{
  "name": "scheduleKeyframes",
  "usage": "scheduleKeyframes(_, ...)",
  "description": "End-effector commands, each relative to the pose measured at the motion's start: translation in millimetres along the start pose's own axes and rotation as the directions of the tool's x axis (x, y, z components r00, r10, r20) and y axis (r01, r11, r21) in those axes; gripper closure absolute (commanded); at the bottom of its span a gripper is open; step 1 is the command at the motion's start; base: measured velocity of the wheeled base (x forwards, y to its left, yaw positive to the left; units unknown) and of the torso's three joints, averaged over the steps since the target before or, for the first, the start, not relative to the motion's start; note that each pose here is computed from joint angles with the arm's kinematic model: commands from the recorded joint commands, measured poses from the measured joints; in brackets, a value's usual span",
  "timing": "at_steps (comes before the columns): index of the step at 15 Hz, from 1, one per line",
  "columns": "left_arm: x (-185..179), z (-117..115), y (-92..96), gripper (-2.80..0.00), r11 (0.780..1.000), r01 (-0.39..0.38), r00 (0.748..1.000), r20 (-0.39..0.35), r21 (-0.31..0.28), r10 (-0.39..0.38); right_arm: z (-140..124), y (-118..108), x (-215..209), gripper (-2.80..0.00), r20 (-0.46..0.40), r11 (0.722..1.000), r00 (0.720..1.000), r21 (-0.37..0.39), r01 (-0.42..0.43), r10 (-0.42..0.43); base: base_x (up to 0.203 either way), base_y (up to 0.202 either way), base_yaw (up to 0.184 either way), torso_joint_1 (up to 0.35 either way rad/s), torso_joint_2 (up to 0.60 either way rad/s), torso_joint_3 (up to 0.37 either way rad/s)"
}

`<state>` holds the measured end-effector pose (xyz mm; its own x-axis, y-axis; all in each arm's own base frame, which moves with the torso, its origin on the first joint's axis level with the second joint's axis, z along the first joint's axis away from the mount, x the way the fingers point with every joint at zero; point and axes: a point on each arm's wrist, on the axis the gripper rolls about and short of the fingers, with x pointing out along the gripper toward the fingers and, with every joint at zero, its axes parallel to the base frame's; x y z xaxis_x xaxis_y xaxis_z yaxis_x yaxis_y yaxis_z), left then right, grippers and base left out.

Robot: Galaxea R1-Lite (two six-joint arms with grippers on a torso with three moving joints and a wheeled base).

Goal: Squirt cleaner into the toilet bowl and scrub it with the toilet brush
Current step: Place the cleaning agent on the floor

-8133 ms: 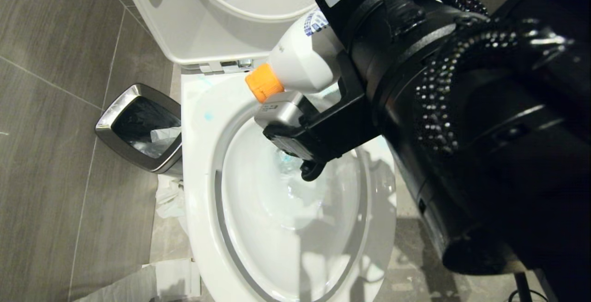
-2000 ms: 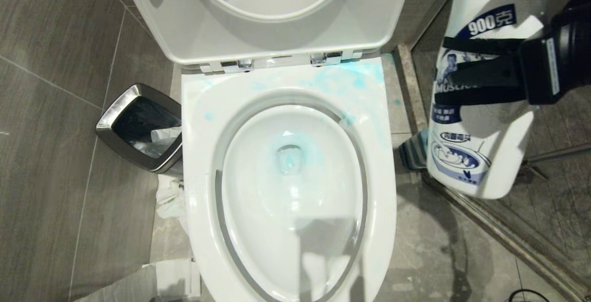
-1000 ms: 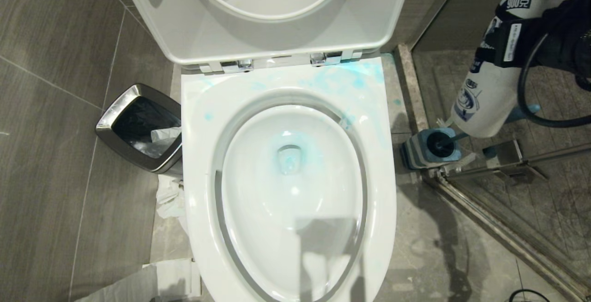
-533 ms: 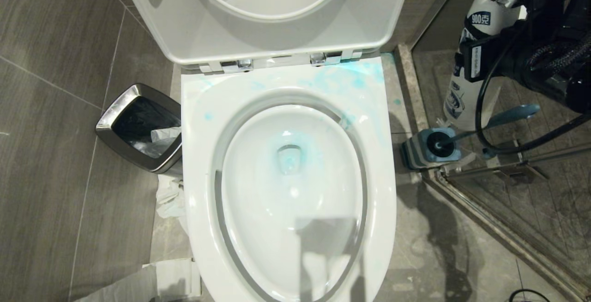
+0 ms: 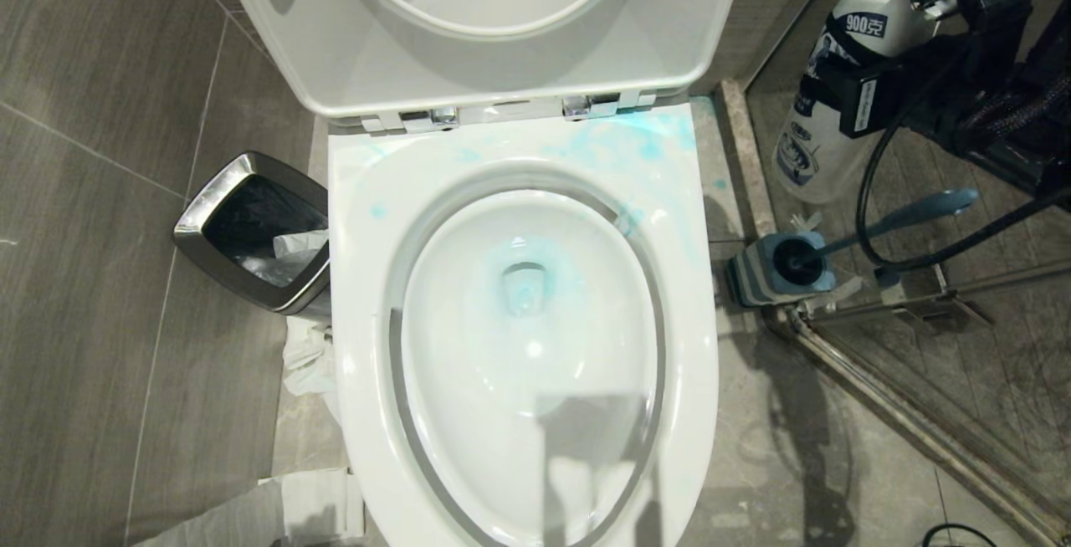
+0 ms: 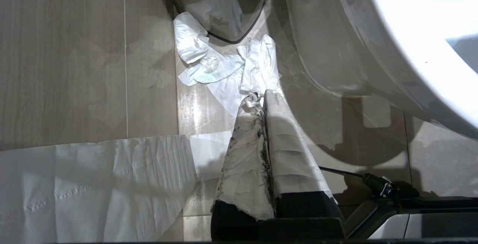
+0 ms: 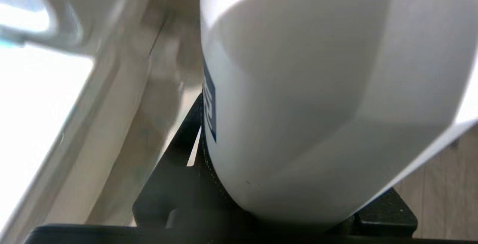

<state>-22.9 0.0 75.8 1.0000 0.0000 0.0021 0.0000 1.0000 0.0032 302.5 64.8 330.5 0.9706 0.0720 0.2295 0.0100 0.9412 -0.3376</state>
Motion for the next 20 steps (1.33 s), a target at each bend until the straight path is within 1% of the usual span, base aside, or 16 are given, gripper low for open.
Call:
scheduleKeyframes(1,0.0,0.2,0.0,0.00,1.000,0.000,1.000,0.001,0.000,0.000,-14.0,4.3,11.8,0.00,0.043,0.998,0.997,0.007,0.060,-0.060,0.000,0.000,0.000,0.000,0.00,0.000)
scheduleKeyframes(3,0.1,-0.2,0.0,0.00,1.000,0.000,1.000,-0.001,0.000,0.000,-23.5,8.1,19.0,0.00,0.052,0.997,0.996,0.009,0.077,-0.077,0.000,0.000,0.000,0.000,0.00,0.000)
scheduleKeyframes(7,-0.1,0.2,0.0,0.00,1.000,0.000,1.000,0.001,0.000,0.000,-41.0,17.3,34.0,0.00,0.022,0.998,0.998,0.007,0.063,-0.063,0.000,0.000,0.000,0.000,0.00,0.000)
scheduleKeyframes(11,0.1,-0.2,0.0,0.00,1.000,0.000,1.000,-0.001,0.000,0.000,-62.8,26.4,50.4,0.00,0.021,0.998,0.997,0.003,0.068,-0.068,0.000,0.000,0.000,0.000,0.00,0.000)
scheduleKeyframes(14,0.0,-0.1,0.0,0.00,1.000,0.000,1.000,0.000,0.000,0.000,-68.9,24.7,53.4,0.00,0.007,0.997,0.997,-0.004,0.076,-0.076,0.000,0.000,0.000,0.000,0.00,0.000)
scheduleKeyframes(17,-0.1,0.2,0.0,0.00,1.000,0.000,1.000,0.001,0.003,0.000,-68.4,23.2,54.8,0.00,0.011,0.997,0.997,-0.005,0.081,-0.081,0.000,0.000,0.000,0.000,0.00,0.000)
scheduleKeyframes(20,-0.3,0.1,0.0,0.00,1.000,0.002,1.000,-0.005,0.006,-0.002,-80.4,28.7,60.4,0.00,-0.015,0.997,0.997,-0.011,0.072,-0.072,0.000,0.000,0.000,0.000,0.00,0.000)
